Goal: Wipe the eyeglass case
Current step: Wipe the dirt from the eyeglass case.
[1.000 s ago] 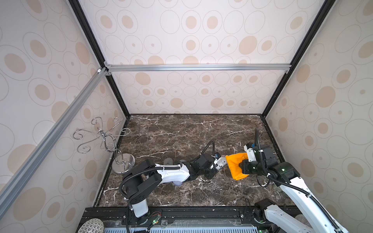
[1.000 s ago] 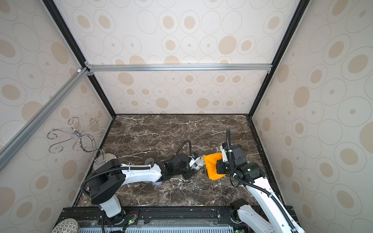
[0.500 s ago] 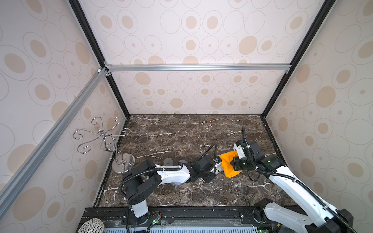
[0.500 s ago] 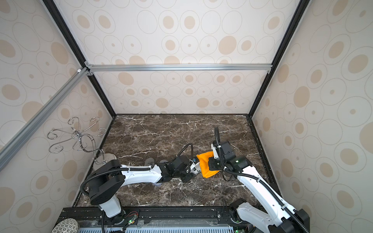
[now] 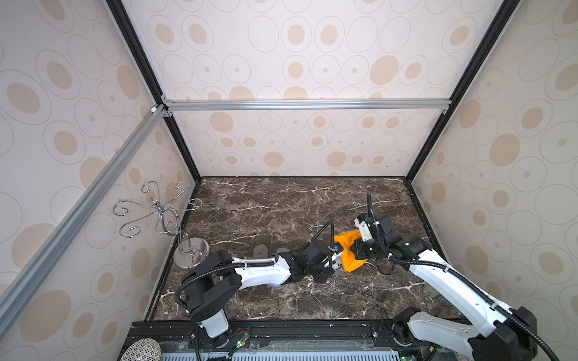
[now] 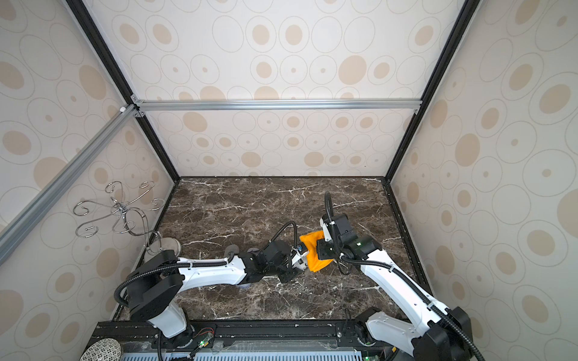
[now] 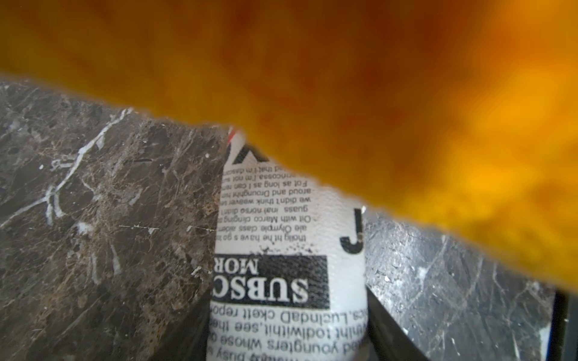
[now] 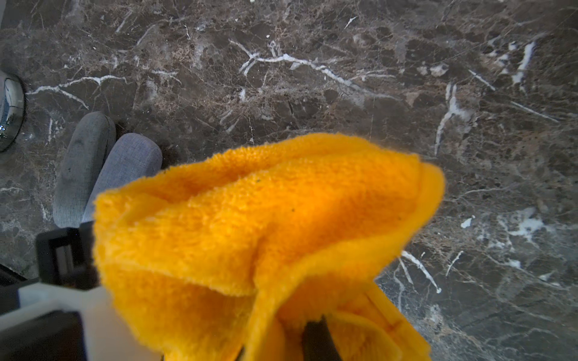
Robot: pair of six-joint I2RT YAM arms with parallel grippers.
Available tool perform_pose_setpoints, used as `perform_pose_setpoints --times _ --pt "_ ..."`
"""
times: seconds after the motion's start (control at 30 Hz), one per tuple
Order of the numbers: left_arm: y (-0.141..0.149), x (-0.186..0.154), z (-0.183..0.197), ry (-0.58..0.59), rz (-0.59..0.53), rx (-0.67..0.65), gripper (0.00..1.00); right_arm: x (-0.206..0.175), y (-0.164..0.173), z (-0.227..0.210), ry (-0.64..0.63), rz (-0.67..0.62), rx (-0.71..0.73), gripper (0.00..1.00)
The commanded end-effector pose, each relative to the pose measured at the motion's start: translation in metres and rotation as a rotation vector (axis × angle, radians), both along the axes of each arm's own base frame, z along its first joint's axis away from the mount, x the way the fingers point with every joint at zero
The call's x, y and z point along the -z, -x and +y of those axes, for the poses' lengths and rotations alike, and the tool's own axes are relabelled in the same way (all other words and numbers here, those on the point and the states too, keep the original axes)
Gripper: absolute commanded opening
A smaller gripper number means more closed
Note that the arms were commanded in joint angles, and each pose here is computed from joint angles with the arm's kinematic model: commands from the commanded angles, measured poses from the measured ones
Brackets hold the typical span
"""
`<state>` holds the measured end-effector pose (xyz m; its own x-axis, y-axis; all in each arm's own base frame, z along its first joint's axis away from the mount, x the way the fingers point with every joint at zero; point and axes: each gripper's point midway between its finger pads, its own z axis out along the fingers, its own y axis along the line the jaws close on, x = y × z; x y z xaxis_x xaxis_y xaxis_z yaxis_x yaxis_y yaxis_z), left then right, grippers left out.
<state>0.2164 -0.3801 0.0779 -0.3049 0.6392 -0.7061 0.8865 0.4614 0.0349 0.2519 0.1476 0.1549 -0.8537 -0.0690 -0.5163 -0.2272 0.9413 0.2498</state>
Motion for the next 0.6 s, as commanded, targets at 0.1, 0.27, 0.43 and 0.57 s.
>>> perform_pose_setpoints --times 0.1,0.27,0.43,0.57 --pt "0.009 -0.014 0.001 0.024 -0.058 0.076 0.54 -0.022 -0.007 -0.001 0.021 -0.070 -0.012 0.00" --pt "0.012 -0.025 0.005 0.054 -0.085 0.101 0.54 -0.012 -0.004 0.003 0.034 -0.025 -0.052 0.00" --pt "0.014 -0.035 0.006 0.091 -0.093 0.122 0.54 0.007 0.001 0.012 0.066 0.019 -0.104 0.00" --pt "0.014 -0.042 0.003 0.124 -0.098 0.120 0.53 0.017 -0.001 0.022 0.093 0.035 -0.148 0.00"
